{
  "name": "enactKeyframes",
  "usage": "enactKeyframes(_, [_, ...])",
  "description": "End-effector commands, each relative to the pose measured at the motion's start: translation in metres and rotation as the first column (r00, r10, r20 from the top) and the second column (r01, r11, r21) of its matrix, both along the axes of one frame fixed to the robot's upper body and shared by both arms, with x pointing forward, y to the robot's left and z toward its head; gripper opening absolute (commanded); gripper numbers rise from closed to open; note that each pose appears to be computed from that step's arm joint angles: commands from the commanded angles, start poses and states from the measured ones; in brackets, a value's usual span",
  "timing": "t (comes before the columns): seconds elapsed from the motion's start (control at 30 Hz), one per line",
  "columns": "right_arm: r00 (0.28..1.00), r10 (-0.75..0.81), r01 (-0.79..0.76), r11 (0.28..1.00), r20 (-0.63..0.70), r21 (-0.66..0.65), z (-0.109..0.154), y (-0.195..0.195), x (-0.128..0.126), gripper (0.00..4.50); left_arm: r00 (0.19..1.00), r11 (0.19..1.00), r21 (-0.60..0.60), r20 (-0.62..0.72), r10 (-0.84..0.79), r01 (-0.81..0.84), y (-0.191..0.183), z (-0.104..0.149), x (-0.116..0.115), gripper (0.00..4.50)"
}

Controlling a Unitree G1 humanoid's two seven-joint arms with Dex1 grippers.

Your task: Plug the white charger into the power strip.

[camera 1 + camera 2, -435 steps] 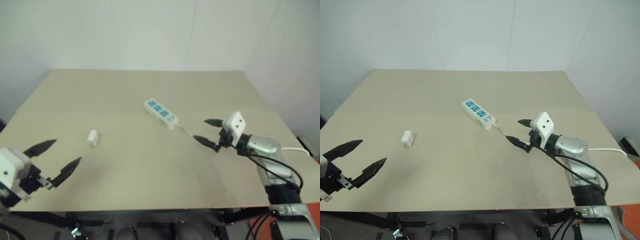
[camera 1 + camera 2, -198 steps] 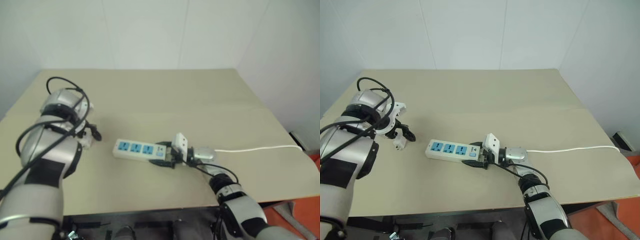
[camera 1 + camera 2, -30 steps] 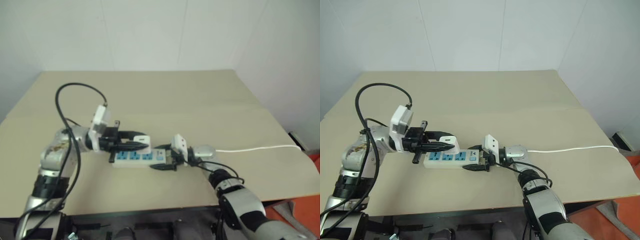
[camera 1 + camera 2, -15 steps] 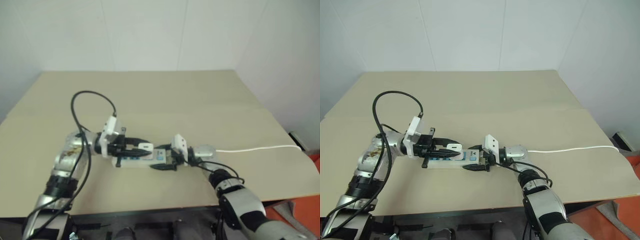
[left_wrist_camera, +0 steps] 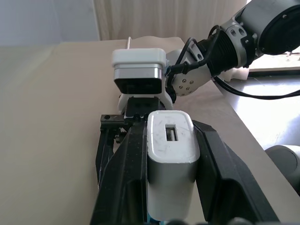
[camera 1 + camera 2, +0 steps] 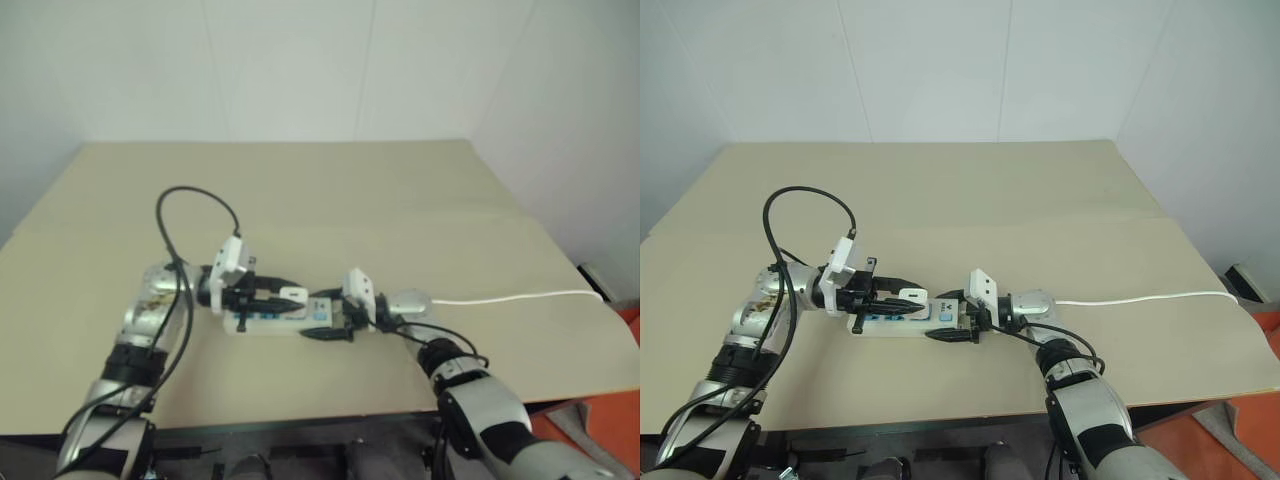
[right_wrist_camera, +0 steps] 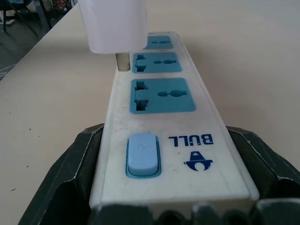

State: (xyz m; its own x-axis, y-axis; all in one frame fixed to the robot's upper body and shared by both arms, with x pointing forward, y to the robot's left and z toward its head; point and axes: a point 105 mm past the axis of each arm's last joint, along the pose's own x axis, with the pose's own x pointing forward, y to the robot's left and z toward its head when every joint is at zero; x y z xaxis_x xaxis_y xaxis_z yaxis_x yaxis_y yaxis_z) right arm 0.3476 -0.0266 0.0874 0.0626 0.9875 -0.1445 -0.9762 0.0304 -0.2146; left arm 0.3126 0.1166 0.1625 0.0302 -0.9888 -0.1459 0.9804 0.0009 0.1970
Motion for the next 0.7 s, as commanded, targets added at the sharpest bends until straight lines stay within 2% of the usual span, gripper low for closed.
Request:
enactKeyframes(0.03, [1.0, 0.012, -0.012, 1.0, 0.013, -0.007, -0.0002, 0.0032, -0.0018, 3.43, 0.999, 1.0, 0.0, 0.046, -0.018, 0.018, -0.0023, 0.0067, 0.0008, 1.01])
enactKeyframes(0.7, [1.0, 0.009, -0.009, 1.0, 0.002, 0.002, -0.0023, 0.0055, -0.0034, 3.43, 1.0, 1.0, -0.008, 0.029, 0.003, -0.003, -0.0038, 0.0046, 0.0074, 1.01])
